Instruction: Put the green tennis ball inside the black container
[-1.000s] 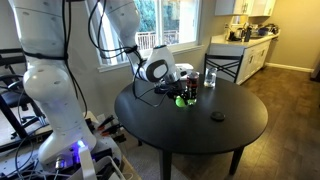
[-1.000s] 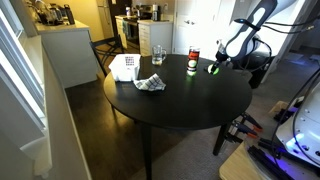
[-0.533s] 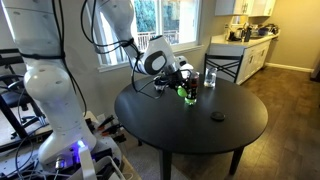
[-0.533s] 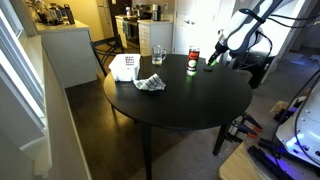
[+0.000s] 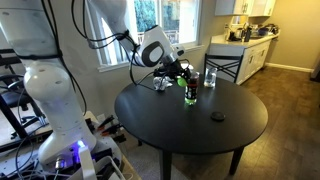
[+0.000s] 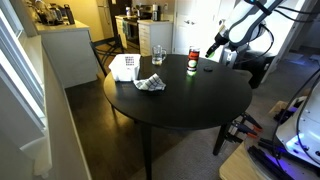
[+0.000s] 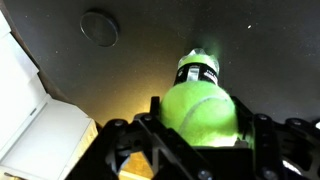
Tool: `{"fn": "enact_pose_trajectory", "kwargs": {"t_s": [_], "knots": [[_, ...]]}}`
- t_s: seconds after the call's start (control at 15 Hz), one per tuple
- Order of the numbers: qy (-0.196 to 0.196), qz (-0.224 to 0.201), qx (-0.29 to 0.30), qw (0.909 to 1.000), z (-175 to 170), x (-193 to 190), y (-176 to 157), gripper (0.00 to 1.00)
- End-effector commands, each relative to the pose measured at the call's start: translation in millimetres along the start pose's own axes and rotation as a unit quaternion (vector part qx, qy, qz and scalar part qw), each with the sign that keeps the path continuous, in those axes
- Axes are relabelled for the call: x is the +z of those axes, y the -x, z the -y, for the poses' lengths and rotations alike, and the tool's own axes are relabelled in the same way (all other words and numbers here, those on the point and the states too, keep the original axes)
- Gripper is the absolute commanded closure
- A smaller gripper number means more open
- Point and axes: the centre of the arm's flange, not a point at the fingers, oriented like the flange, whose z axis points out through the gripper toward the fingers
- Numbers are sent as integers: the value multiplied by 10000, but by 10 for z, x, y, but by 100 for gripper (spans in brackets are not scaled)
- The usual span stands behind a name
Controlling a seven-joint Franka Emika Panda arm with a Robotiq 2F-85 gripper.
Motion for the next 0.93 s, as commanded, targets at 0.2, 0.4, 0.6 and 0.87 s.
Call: {"fn": "enact_pose_trajectory", "kwargs": {"t_s": [0.2,0.4,0.6,0.87], "knots": [[-6,12,1,10000,5,4,12,33],[-22,0,55,10000,-25,-10,-6,58],[-27,-258,234,9994,-106,-143,-207,58],[42,-651,440,9969,-164,-308,-493,58]]}}
